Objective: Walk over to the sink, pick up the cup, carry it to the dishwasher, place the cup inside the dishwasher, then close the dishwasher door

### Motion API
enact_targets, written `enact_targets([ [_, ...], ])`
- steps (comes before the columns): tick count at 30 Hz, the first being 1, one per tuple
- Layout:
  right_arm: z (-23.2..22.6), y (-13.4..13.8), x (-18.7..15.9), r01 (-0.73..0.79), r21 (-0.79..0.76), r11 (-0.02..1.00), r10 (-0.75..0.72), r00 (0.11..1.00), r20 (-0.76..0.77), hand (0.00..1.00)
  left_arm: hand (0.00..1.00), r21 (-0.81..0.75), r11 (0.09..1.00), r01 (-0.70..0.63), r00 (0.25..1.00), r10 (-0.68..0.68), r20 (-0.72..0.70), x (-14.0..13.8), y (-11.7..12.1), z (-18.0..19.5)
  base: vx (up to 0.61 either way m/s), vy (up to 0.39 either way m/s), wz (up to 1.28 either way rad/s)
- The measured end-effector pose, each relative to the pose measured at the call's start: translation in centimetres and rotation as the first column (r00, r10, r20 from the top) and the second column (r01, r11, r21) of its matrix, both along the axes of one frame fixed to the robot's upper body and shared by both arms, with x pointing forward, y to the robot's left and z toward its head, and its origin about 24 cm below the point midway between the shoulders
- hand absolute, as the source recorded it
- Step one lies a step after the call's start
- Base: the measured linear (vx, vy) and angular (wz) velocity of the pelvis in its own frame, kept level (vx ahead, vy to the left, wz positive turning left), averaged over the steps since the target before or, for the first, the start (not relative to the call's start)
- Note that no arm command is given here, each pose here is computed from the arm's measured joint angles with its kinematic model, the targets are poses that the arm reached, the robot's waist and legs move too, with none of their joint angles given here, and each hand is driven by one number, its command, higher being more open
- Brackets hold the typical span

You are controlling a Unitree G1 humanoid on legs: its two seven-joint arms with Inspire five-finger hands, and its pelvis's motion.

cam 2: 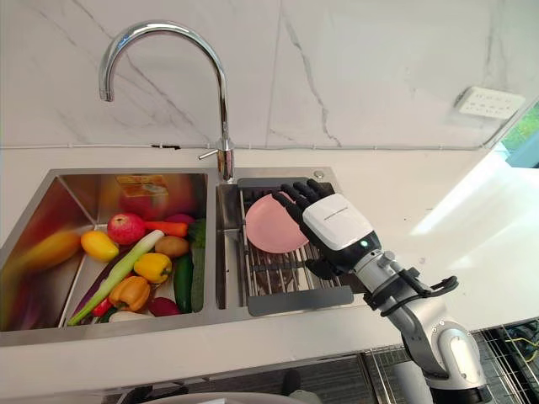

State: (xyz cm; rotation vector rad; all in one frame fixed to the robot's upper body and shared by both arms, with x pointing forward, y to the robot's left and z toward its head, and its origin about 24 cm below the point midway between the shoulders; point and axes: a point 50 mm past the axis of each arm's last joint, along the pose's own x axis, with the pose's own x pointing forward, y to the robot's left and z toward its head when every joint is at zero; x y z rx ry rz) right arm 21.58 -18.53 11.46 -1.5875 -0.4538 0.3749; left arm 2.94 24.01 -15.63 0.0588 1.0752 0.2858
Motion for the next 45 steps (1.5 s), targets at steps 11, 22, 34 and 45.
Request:
enact_targets([
  [11, -1.9, -0.4, 1.0, 0.04, -0.054, 0.998, -0.044, 0.997, -0.064, 1.0, 1.0, -0.023, 1.0, 0.008, 1.0, -0.008, 0.012, 0.4, -0.6, -0.1, -0.02, -0.013, 0.07],
  [22, -4.1, -0.7, 2.0, 0.086, -0.097, 0.992, -0.097, 0.989, -0.113, 1.0, 1.0, -0.027, 1.0, 0.016, 1.0, -0.015, 0.02, 0.7, -0.7, -0.1, 0.0, 0.0, 0.0],
  [34, -4.4, 0.1, 4.0, 0.097, -0.129, 0.987, -0.111, 0.988, -0.105, 1.0, 1.0, -0.027, 0.999, 0.03, 0.999, -0.029, 0.023, 1.1, -1.0, -0.1, -0.02, -0.002, 0.02],
  [45, -4.0, 0.9, 5.4, 0.093, -0.217, 0.972, -0.102, 0.994, -0.031, 0.0, 1.0, -0.006, 1.0, 0.022, 0.999, -0.022, 0.031, 1.6, -0.9, 0.0, -0.01, -0.001, 0.01],
])
